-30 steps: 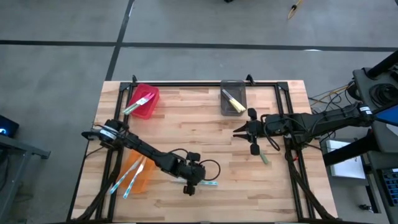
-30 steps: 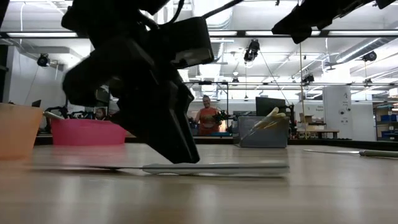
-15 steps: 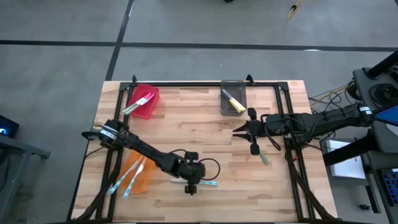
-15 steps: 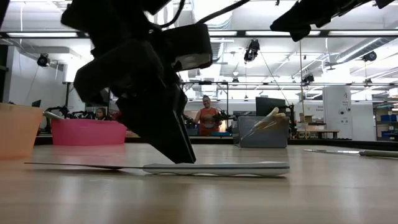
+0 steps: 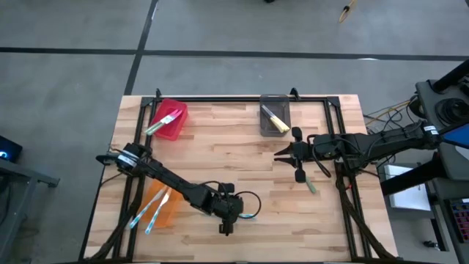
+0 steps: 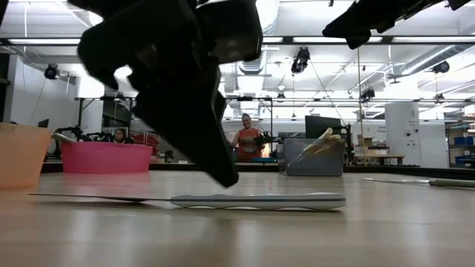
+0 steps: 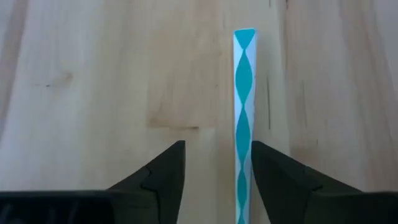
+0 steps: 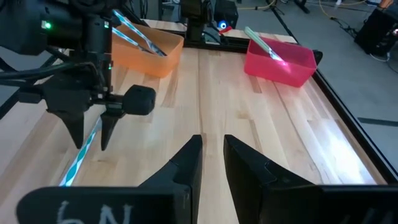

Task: Sort silverware by color (type)
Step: Put the blue knife into the orange bin

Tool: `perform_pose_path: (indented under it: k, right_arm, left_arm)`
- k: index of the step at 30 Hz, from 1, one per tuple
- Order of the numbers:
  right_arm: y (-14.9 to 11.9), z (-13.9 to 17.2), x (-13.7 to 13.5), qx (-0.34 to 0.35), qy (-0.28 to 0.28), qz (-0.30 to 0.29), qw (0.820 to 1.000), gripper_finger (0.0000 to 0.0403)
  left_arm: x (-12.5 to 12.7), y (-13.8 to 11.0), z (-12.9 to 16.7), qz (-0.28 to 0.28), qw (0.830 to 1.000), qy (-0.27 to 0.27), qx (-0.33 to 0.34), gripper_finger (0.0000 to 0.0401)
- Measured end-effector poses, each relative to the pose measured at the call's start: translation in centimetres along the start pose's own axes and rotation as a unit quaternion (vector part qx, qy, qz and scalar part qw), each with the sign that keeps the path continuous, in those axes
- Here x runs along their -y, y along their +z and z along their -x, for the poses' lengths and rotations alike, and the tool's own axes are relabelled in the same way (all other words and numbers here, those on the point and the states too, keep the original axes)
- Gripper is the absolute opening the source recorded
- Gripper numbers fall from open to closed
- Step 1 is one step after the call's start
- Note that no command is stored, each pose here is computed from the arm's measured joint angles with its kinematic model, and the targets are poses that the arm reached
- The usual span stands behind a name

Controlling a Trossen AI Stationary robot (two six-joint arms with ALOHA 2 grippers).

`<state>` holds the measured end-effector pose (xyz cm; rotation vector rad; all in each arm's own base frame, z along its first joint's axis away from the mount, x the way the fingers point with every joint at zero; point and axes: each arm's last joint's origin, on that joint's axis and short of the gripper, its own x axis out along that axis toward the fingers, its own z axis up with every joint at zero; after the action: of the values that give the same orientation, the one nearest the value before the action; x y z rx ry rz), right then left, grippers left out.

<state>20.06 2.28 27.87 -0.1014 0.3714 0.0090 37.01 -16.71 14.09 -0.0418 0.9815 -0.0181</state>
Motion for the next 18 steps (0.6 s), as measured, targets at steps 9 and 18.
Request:
perform_pose_path:
  k: [9,18]
  right_arm:
    - [0.0,0.0,0.0,0.001,0.000,-0.005,1.000,0.0057]
    - [0.1,0.0,0.0,0.007,0.000,-0.005,1.000,0.0057]
  left_arm:
    - [0.7,-0.4,-0.1,0.000,1.000,-0.005,0.023,0.0173]
    - [0.4,-1.4,-0.9,0.005,0.999,-0.013,0.043,0.0173]
